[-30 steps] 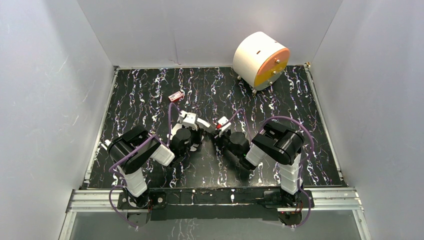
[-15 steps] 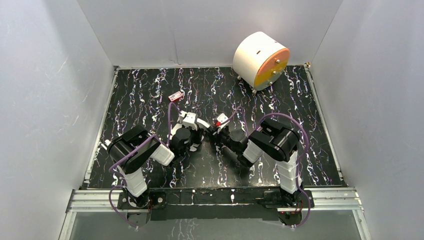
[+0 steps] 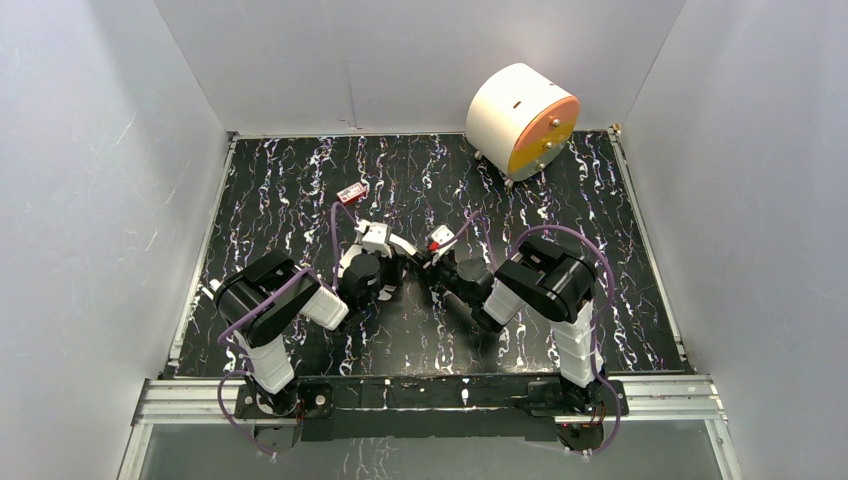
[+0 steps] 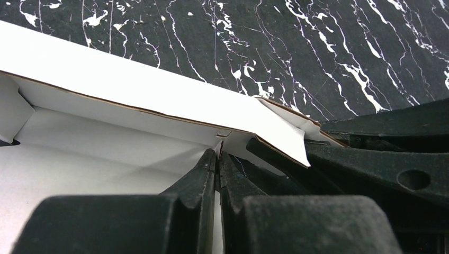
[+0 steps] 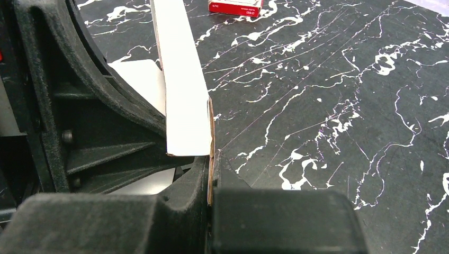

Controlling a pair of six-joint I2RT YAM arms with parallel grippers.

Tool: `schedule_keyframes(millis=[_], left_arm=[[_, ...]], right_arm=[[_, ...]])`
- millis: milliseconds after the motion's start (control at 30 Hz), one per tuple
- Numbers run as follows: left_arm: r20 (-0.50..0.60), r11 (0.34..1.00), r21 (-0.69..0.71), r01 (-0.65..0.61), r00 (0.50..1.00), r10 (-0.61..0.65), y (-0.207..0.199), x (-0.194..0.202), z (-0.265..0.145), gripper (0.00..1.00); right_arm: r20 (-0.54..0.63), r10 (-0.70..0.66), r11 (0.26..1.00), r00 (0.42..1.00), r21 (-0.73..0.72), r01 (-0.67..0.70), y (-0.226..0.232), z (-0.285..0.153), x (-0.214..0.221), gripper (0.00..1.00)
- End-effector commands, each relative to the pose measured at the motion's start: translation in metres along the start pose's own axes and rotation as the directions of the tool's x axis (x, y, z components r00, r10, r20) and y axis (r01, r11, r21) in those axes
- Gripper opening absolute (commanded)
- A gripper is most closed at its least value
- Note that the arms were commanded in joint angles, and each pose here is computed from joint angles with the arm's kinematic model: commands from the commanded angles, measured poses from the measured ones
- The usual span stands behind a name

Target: Fold the paper box

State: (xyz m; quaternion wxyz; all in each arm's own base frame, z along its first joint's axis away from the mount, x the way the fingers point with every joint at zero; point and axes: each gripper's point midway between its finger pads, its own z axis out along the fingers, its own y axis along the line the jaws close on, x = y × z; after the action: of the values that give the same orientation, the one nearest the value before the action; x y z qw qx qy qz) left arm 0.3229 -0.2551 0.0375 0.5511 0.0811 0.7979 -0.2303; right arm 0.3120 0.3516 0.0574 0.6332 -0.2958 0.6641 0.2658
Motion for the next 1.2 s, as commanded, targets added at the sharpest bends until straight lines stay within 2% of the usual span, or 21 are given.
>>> schedule_keyframes(millis=[0, 167, 367, 700, 900, 1033, 1167], left_arm=[[-0.006, 0.996, 0.052, 0.076, 0.997, -0.076, -0.015, -0.005, 0.0, 0.01], [0.024, 0.993, 0.053, 0.11, 0.994, -0.111, -0.015, -0.017, -0.005, 0.09], [0.056, 0.988, 0.061, 0.142, 0.988, -0.145, -0.017, -0.03, -0.013, 0.12], [0.137, 0.966, 0.072, 0.249, 0.957, -0.257, -0.016, -0.059, -0.033, 0.35], [0.158, 0.95, 0.104, 0.294, 0.938, -0.307, -0.022, -0.076, -0.029, 0.45], [0.145, 0.95, 0.093, 0.299, 0.94, -0.31, -0.019, -0.072, -0.019, 0.47], [0.13, 0.955, 0.064, 0.289, 0.946, -0.296, -0.012, -0.064, -0.013, 0.42]], right_arm=[[0.023, -0.017, 0.998, 1.0, 0.056, 0.015, -0.011, 0.008, -0.01, 0.0], [0.014, -0.013, 0.998, 1.0, 0.059, 0.013, -0.011, 0.009, -0.005, 0.0], [0.001, -0.015, 0.998, 1.0, 0.06, 0.015, -0.009, 0.011, 0.001, 0.0], [-0.005, -0.028, 0.998, 1.0, 0.063, 0.029, -0.01, 0.009, 0.004, 0.0], [-0.008, -0.029, 0.998, 1.0, 0.054, 0.03, -0.008, 0.01, 0.004, 0.0], [-0.009, -0.031, 0.998, 0.999, 0.045, 0.031, -0.006, 0.01, 0.004, 0.0], [-0.015, -0.034, 0.999, 0.999, 0.034, 0.035, -0.005, 0.009, 0.004, 0.0]])
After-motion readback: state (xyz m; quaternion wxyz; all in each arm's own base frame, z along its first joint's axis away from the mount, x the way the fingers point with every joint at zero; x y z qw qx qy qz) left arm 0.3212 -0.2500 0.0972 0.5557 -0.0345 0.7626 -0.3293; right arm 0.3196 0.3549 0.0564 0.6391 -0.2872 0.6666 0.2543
